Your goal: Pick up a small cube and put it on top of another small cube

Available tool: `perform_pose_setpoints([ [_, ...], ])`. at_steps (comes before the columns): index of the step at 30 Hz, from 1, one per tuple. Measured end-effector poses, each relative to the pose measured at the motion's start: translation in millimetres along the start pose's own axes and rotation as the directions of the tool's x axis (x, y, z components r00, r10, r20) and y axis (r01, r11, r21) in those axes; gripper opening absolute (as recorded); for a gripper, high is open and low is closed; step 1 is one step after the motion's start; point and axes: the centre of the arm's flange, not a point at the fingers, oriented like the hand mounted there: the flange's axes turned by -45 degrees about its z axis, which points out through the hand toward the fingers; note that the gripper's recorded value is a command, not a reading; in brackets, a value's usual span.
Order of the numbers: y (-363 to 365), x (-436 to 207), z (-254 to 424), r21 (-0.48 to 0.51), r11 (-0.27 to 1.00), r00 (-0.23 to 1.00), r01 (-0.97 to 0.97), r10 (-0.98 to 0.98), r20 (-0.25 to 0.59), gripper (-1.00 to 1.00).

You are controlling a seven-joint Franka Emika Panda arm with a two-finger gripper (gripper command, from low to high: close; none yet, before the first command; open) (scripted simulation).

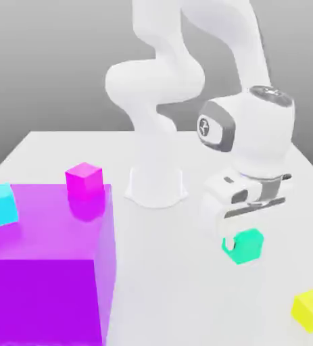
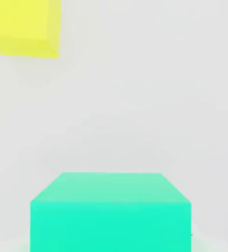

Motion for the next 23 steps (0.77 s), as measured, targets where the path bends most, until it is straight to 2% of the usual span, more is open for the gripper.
perform_pose_setpoints([
  [13,-40.6,100.7,-31.4,0.052,0.996,0.998,0.07,-0.07,-0.006,-1.0],
  [17,-46.4,109.3,10.3,0.06,0.996,0.997,0.073,-0.073,-0.009,-1.0],
  [18,-47.4,109.1,22.4,0.06,0.995,0.997,0.074,-0.074,-0.009,1.0],
  [23,-47.4,109.1,22.4,0.06,0.995,0.997,0.074,-0.074,-0.009,1.0],
])
